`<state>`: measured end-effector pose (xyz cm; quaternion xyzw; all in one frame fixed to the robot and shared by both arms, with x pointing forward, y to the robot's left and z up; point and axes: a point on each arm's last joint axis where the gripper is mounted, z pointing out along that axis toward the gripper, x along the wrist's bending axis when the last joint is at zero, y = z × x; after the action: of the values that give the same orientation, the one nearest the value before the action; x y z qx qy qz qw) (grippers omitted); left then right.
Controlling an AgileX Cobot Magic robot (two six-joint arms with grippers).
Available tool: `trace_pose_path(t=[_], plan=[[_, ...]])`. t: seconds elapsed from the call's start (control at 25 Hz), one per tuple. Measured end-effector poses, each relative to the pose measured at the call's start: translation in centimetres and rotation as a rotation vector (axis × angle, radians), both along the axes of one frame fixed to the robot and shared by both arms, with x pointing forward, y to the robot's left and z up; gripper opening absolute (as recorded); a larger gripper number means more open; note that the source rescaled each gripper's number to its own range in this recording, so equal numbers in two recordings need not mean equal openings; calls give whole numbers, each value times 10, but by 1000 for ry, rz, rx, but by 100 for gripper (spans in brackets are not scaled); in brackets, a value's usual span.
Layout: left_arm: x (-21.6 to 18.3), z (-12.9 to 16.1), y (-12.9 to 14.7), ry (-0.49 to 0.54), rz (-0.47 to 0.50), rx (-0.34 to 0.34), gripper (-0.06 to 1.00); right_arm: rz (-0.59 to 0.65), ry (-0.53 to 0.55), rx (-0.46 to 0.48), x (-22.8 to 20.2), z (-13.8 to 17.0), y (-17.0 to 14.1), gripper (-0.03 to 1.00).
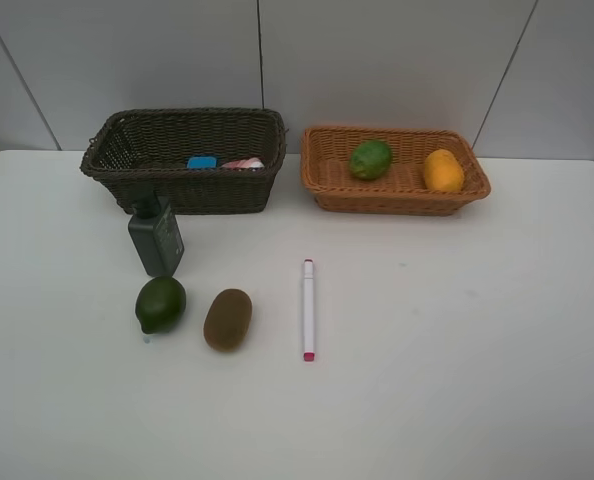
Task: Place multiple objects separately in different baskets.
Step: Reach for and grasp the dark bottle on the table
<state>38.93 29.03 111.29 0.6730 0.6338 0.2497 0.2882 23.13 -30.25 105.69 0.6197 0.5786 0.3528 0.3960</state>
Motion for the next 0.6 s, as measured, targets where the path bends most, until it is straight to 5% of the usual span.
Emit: trace_pose_path(t=[0.6], plan=[[96,-30,-14,156,-33,-59,100,0,0,0,0,0,0,98]])
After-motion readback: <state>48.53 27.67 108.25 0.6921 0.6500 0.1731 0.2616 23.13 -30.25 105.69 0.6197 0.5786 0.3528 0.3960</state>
